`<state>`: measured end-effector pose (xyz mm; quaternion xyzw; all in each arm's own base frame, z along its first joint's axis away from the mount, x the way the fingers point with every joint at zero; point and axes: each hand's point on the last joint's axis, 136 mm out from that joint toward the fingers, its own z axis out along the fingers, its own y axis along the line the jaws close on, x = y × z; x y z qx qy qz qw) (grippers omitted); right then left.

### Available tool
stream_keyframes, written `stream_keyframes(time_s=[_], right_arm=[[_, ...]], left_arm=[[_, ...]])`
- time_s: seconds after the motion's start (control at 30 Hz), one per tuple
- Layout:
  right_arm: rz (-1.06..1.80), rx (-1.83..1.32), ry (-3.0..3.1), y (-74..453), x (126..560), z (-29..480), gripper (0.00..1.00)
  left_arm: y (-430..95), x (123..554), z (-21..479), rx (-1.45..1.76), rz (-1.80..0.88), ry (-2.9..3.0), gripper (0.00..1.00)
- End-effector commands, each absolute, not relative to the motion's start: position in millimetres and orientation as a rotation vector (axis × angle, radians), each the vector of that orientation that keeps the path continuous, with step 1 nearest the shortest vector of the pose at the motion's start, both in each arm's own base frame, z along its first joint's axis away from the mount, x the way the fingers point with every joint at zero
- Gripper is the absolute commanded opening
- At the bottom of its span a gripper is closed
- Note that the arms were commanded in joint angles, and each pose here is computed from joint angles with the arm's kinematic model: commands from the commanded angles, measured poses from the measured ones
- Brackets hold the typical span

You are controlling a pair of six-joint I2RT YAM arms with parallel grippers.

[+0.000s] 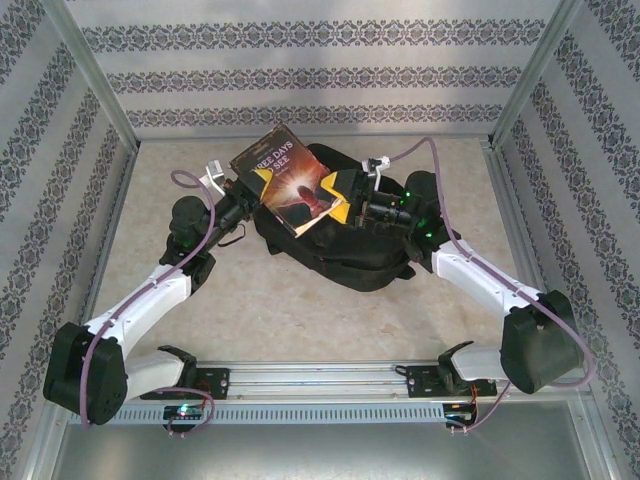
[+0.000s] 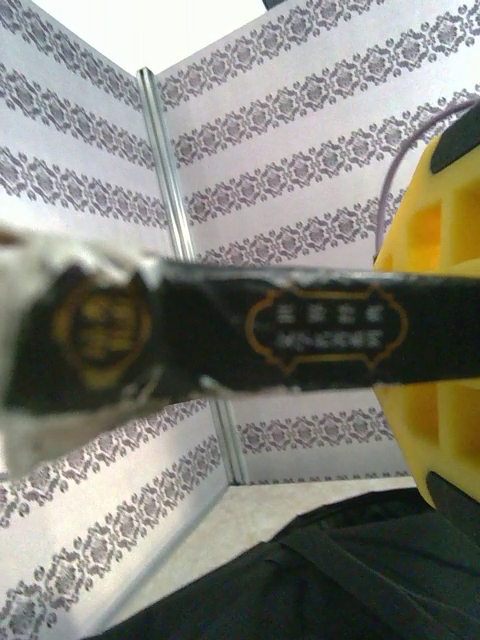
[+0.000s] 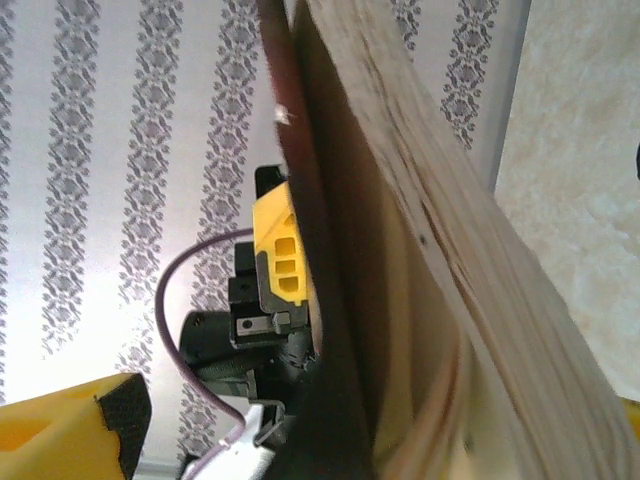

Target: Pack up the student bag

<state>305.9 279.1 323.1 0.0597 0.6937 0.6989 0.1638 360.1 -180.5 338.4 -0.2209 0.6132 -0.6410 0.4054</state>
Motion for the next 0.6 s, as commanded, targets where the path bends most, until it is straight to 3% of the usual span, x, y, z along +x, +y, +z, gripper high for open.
stream_keyframes(time_s=[0.0, 0.37, 0.57], right_arm=[[2.023, 0.261, 1.868, 274.3, 313.4, 331.8, 0.89], [2.005, 0.347, 1.734, 293.9, 324.2, 340.4, 0.86], [1.972, 0.367, 1.636, 301.7, 333.5, 348.2, 0.64]], left_arm=[[-165.8, 357.4, 396.3, -0.508, -1.669, 1.323, 0.0], [-163.1, 365.7, 393.0, -0.568, -1.687, 1.301, 0.0], [-164.3, 368.4, 384.0, -0.592, -1.668, 1.329, 0.0]])
